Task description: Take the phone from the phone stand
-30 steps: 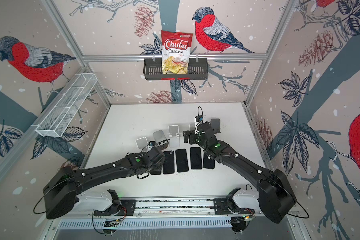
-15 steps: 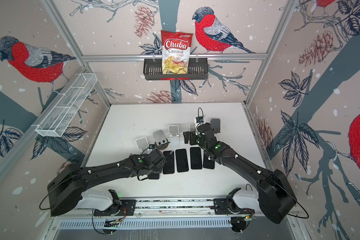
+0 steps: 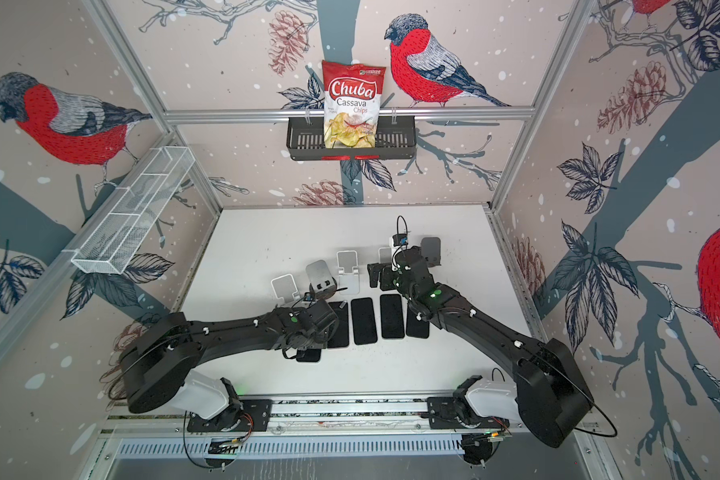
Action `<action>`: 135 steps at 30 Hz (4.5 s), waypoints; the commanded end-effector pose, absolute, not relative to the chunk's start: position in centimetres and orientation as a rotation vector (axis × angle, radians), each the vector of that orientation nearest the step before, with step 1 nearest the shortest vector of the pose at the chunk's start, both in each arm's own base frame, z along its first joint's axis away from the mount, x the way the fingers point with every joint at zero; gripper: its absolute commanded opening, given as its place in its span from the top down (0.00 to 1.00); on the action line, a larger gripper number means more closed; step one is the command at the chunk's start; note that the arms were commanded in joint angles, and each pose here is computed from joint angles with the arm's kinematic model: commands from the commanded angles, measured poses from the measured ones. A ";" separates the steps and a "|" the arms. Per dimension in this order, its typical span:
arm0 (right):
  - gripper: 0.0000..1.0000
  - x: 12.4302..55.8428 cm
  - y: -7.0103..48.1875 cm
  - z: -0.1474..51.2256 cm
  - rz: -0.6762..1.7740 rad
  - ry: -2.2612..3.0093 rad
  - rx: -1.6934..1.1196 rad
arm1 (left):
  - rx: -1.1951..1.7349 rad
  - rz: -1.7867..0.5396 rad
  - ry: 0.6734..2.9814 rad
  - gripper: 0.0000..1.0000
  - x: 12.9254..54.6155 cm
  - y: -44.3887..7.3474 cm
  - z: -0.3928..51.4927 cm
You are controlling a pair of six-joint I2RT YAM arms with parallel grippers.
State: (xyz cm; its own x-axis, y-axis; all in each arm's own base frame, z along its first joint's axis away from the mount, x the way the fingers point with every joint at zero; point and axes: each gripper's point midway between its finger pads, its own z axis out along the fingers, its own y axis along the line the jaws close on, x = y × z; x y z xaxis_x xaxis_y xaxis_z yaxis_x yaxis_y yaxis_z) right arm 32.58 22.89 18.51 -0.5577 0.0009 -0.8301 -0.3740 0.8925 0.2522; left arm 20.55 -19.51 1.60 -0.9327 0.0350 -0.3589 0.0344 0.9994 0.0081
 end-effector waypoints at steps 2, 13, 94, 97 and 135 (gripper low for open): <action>0.01 33.0 22.8 19.3 0.514 2.086 -0.240 | 0.064 0.021 2.779 0.39 20.7 -19.8 1.3; 0.01 33.2 22.8 19.2 0.524 2.087 -0.238 | 0.068 0.064 2.790 0.38 20.9 -19.7 0.9; 0.01 35.6 18.9 18.9 0.357 2.124 -0.120 | -0.427 0.113 2.147 0.02 29.1 -7.0 16.6; 0.01 36.3 17.0 19.4 0.306 2.109 -0.062 | -0.473 0.130 2.087 0.02 29.6 -5.2 18.1; 0.01 36.9 -3.6 12.9 -0.173 1.692 0.299 | -0.412 0.371 1.704 0.03 36.8 6.1 14.5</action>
State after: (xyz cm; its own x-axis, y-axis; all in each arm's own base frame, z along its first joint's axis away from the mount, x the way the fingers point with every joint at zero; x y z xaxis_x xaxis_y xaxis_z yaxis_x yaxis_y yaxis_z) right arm 35.85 -4.70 9.98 -0.2304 0.1020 -0.9677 0.3701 0.9289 0.0098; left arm 35.47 6.58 12.22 -0.2671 -0.0777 -0.9605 -0.5066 0.8592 0.0713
